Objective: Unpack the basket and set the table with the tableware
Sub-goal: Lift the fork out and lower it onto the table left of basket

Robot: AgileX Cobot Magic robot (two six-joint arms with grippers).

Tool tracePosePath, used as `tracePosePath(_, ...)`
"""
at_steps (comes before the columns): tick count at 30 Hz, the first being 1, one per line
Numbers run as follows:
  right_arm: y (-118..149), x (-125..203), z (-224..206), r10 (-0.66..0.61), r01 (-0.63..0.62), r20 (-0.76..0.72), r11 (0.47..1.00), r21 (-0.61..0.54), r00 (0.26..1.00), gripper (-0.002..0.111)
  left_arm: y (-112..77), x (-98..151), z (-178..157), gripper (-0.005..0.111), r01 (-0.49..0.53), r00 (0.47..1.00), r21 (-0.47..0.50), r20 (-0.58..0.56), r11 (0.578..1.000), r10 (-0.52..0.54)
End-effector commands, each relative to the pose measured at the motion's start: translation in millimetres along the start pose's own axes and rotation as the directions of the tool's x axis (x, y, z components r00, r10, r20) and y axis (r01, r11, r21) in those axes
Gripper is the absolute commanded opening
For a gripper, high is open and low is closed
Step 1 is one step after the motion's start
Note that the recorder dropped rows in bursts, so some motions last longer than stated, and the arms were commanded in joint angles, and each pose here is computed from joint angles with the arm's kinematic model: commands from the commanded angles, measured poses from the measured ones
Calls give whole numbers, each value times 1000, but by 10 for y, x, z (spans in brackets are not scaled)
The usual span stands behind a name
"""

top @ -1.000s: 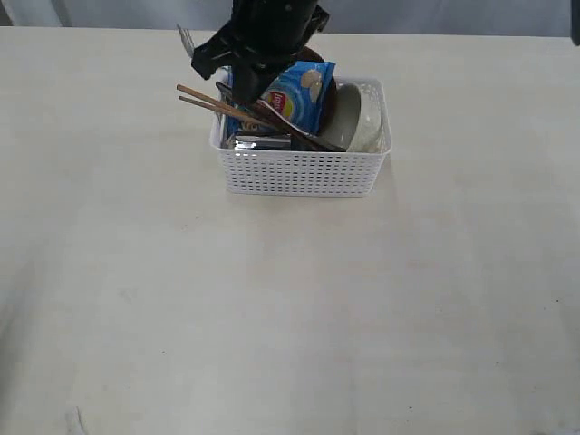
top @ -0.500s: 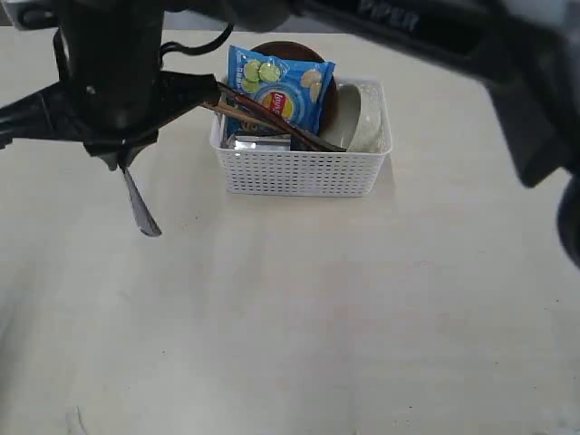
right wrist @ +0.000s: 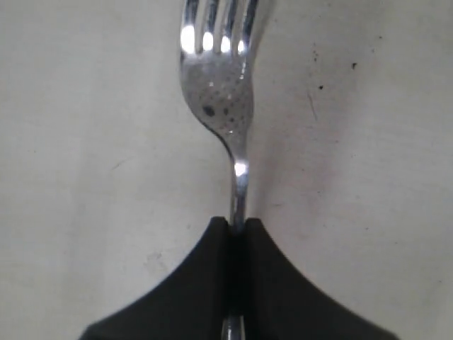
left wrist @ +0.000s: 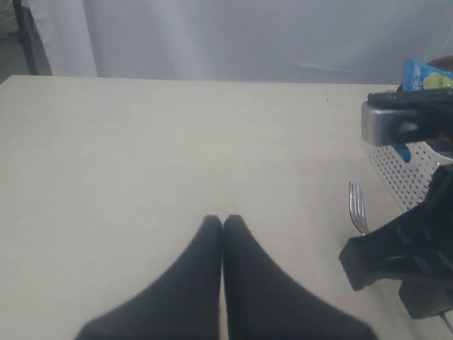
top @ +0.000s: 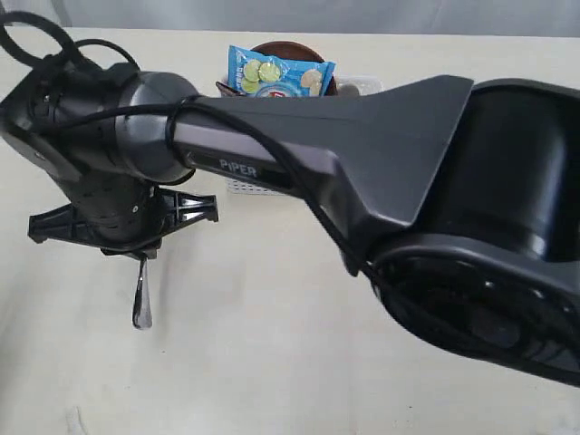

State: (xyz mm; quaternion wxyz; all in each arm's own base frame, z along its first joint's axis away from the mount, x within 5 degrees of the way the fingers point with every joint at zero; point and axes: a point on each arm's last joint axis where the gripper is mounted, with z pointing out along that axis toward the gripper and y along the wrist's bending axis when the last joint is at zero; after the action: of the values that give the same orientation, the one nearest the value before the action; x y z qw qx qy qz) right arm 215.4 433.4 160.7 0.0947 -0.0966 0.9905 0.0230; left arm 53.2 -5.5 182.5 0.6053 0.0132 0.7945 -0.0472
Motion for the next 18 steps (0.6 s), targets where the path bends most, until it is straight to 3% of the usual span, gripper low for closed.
tracePosePath(1, 24, 49, 112, 44, -44, 6, 998, 38, 999, -1, 3, 1, 1, 0, -4, 1000, -4, 11, 1000, 4)
tracePosePath(18, -1, -26, 223, 49, -53, 70, 997, 62, 996, -1, 3, 1, 1, 0, -4, 1000, -4, 11, 1000, 4)
